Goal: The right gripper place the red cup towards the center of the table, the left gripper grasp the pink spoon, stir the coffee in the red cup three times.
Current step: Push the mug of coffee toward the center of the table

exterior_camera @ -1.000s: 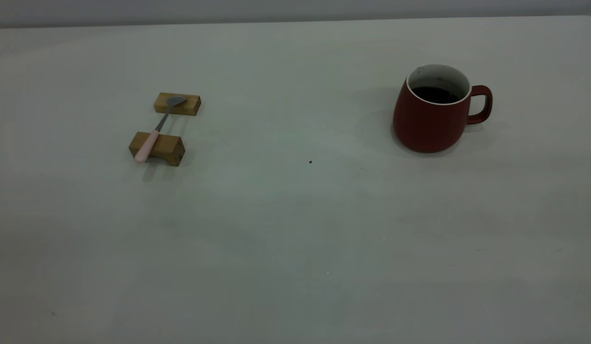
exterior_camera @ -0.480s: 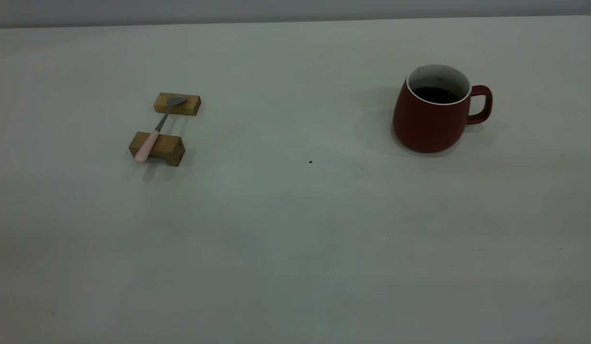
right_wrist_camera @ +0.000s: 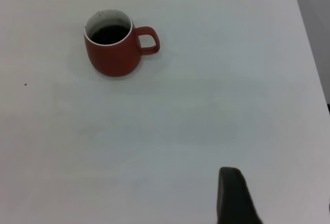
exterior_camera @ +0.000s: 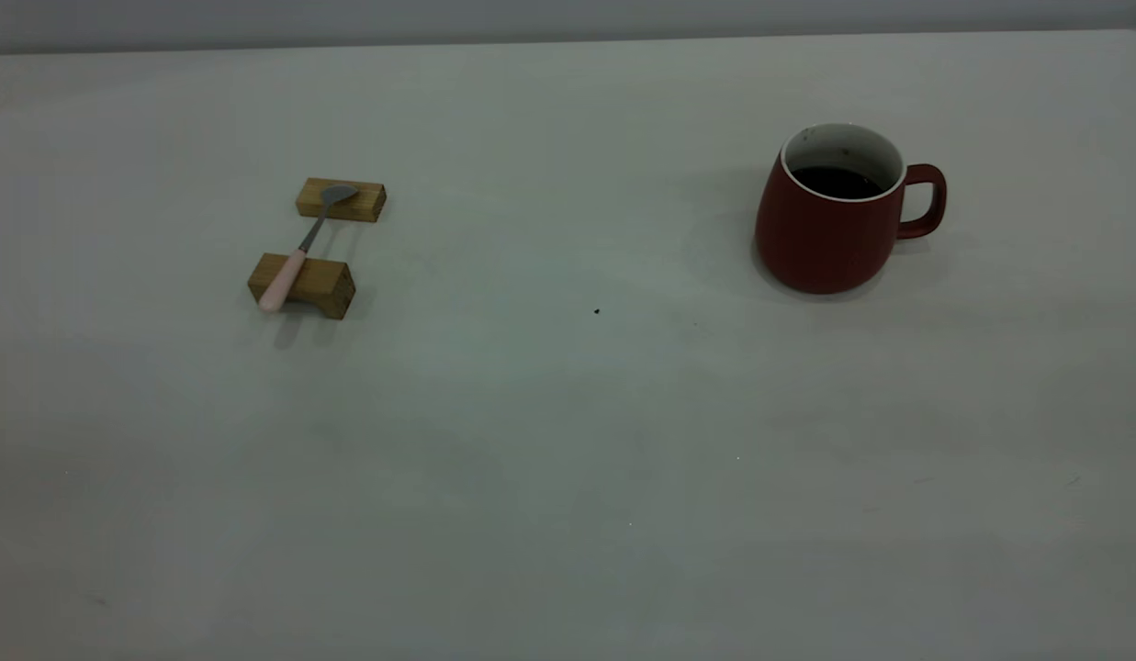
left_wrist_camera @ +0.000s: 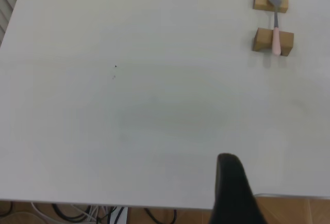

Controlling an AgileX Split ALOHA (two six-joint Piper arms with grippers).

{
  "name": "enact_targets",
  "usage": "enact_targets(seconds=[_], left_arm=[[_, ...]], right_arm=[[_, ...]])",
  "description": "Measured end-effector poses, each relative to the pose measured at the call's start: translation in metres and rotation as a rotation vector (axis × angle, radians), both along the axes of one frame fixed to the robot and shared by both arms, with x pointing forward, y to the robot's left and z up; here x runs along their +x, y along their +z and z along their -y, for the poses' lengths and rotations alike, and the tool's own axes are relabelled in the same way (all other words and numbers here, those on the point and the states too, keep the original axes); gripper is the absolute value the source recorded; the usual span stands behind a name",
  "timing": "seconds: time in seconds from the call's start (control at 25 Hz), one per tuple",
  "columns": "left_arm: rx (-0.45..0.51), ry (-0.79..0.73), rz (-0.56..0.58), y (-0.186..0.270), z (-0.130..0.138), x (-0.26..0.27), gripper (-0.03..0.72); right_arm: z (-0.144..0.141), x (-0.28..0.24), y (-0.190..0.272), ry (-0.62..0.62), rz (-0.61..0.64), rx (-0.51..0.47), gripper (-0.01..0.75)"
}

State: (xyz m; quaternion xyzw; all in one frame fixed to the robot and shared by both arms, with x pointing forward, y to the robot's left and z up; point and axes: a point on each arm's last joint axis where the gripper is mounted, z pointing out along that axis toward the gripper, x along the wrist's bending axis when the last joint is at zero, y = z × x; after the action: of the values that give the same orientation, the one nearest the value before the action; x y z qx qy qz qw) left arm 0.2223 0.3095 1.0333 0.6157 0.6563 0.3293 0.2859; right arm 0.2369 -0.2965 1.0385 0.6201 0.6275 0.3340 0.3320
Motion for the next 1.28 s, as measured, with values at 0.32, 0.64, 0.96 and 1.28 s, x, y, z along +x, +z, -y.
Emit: enact_targets(seconds=[0.32,0.64,0.96,1.28], left_arm=[[0.000,0.000,0.000,0.000,0.000,0.000,0.523],[0.000,0.000,0.000,0.000,0.000,0.000,0.523],[0.001,0.001,-0.001,0.000,0.000,0.000,0.523],[0.001,0.001,-0.002,0.000,0.000,0.000,0.523]], right_arm=[[-0.005,0.000,0.000,0.033,0.002,0.055,0.473],[-0.004,0.029,0.040,0.034,-0.100,0.039,0.521],[0.008,0.148,0.039,0.027,-0.288,-0.113,0.620],[0.006,0.245,-0.028,0.216,-0.497,-0.214,0.620]])
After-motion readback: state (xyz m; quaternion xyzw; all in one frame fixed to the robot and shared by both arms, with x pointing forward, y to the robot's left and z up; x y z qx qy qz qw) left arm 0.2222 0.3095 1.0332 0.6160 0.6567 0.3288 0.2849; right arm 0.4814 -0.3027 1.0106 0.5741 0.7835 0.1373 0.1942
